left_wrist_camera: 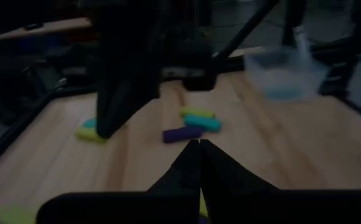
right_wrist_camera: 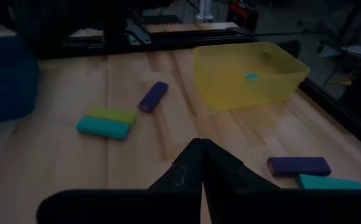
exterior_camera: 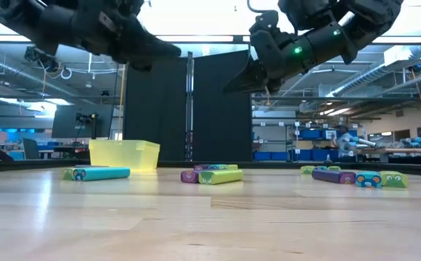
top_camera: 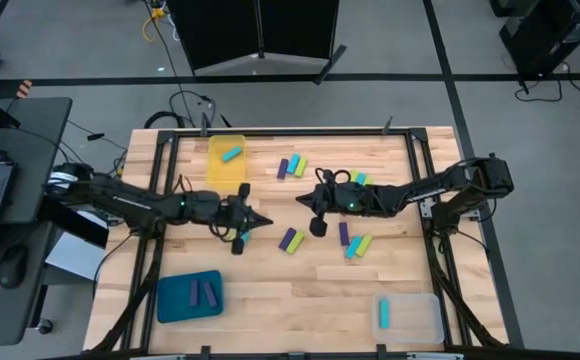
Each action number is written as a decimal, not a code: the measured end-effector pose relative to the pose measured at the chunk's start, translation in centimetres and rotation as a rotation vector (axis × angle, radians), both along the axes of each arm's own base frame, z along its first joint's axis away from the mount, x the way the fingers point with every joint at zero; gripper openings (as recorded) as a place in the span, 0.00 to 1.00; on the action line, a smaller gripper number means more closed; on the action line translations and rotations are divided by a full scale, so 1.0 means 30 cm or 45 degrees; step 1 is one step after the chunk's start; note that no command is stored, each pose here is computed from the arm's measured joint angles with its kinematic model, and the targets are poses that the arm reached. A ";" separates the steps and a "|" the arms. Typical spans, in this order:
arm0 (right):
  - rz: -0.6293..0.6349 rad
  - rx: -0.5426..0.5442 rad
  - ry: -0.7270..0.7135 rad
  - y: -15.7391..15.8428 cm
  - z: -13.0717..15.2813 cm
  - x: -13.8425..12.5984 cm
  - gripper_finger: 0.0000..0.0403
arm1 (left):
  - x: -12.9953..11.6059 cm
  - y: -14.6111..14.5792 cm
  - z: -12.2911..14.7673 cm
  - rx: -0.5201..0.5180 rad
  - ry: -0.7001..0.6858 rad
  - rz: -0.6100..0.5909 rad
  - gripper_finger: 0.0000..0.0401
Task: Sort blocks
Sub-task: Put the blue block into the yellow bin
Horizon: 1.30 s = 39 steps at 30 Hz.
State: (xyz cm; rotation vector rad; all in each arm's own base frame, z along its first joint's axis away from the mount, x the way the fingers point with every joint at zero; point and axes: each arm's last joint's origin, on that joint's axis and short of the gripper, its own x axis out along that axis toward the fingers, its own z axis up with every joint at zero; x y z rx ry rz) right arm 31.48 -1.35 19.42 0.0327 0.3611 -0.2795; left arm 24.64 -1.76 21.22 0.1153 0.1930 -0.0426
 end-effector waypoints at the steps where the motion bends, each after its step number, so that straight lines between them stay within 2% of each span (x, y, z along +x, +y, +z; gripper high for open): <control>1: -0.008 0.005 -0.002 -0.004 0.000 0.000 0.04 | 0.004 0.011 -0.005 0.003 0.004 0.017 0.02; 4: -0.023 0.017 -0.005 -0.013 0.000 -0.001 0.04 | 0.015 0.043 -0.013 -0.004 -0.002 0.039 0.02; 8: -0.046 0.034 -0.010 -0.028 0.000 -0.002 0.04 | 0.034 0.080 -0.020 -0.013 -0.052 -0.015 0.02; 12: -0.071 0.059 -0.018 -0.039 0.000 -0.002 0.04 | 0.045 0.114 -0.005 -0.104 -0.161 -0.023 0.02; 14: -0.062 0.042 -0.013 -0.038 0.000 -0.002 0.04 | 0.047 0.122 -0.002 -0.108 -0.185 -0.034 0.02; 27: -0.029 -0.004 0.003 -0.036 0.000 -0.002 0.04 | 0.048 0.123 0.007 -0.087 -0.223 0.045 0.02; 33: -0.031 -0.013 0.006 -0.041 0.000 -0.002 0.05 | 0.047 0.127 -0.006 -0.083 -0.173 0.083 0.02; 39: -0.060 -0.017 0.008 -0.069 0.000 -0.005 0.06 | 0.046 0.131 -0.022 0.039 -0.106 0.124 0.02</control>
